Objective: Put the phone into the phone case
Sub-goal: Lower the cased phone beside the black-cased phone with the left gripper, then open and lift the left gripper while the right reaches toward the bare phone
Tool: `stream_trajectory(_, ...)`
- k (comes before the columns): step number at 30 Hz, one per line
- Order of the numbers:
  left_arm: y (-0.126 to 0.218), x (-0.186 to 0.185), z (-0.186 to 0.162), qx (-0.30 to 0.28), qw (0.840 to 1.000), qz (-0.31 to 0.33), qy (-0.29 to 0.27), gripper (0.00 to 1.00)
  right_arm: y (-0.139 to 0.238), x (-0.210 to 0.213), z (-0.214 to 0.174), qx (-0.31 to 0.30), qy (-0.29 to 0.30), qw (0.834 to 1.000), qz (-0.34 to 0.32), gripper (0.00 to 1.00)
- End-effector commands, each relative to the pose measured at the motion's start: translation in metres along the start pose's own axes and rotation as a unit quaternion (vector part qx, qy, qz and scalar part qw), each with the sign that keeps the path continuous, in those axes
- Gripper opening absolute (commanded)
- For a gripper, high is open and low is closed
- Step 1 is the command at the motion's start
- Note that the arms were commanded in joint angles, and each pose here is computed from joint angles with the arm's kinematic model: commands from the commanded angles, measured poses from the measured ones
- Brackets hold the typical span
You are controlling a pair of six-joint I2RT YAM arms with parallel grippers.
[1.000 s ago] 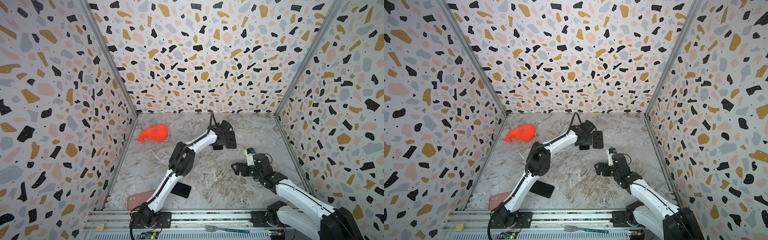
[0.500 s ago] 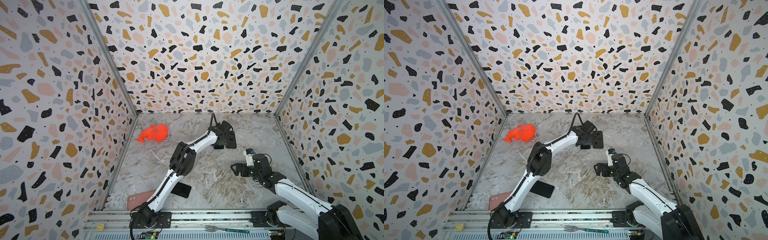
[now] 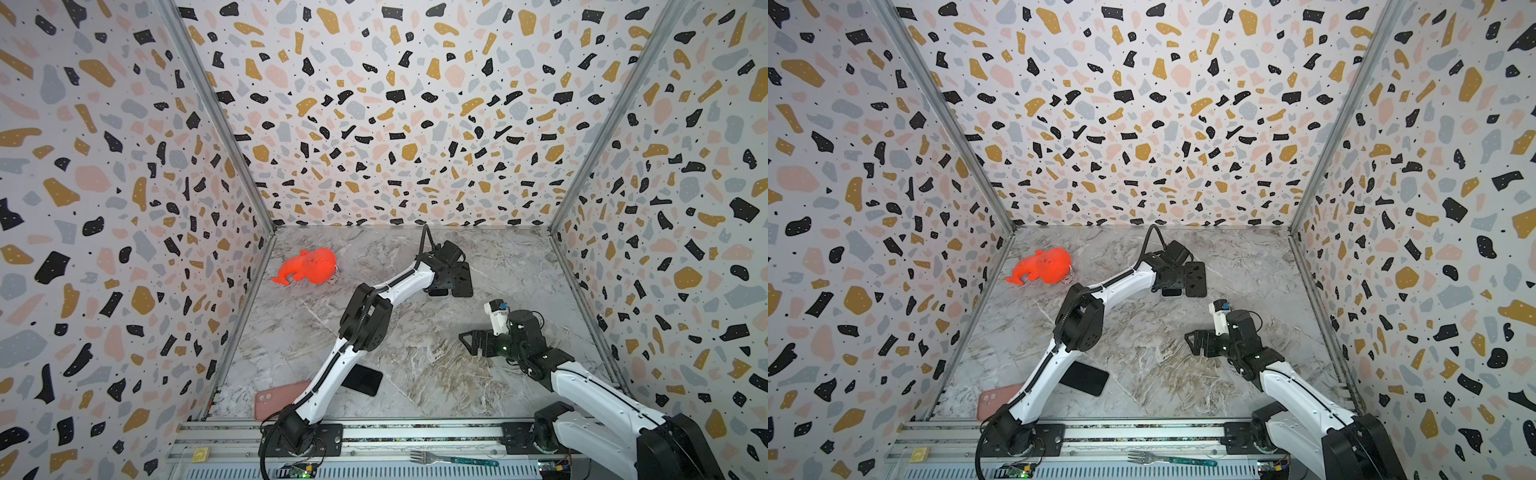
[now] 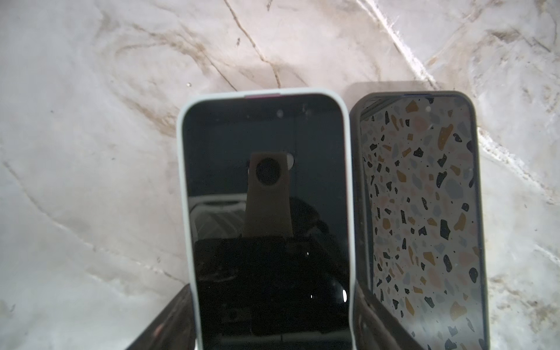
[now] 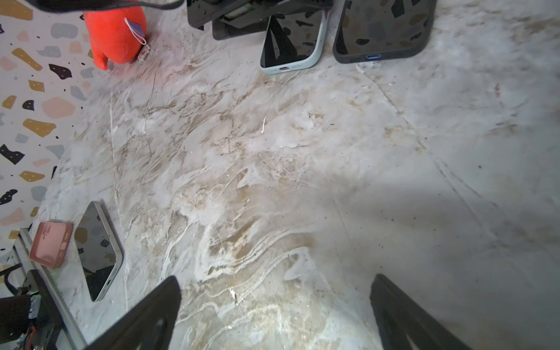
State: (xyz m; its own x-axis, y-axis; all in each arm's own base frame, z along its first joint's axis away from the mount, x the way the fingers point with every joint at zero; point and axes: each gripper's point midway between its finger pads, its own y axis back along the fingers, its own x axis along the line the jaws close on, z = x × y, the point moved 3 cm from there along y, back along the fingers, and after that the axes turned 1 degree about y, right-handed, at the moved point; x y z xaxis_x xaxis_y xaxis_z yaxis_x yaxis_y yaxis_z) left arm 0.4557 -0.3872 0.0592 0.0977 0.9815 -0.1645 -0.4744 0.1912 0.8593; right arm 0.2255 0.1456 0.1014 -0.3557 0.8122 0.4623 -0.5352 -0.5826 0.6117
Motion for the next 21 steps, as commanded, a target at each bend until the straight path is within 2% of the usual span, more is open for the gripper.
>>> stream_trajectory(1, -0.007, 0.000, 0.010, -0.020, 1.000, -0.006, -0.003, 0.71, 0.002, 0.005, 0.004, -0.003, 0.017, 1.000, 0.013, 0.99)
stream_trajectory(13, 0.007, -0.001, 0.019, -0.030, 0.999, -0.012, -0.001, 0.85, 0.003, 0.008, 0.006, -0.002, 0.023, 1.000, 0.018, 0.99)
stream_trajectory(21, 0.053, 0.003, 0.034, -0.060, 0.998, -0.016, 0.000, 0.87, 0.009, 0.011, 0.010, -0.007, 0.031, 0.999, 0.018, 0.99)
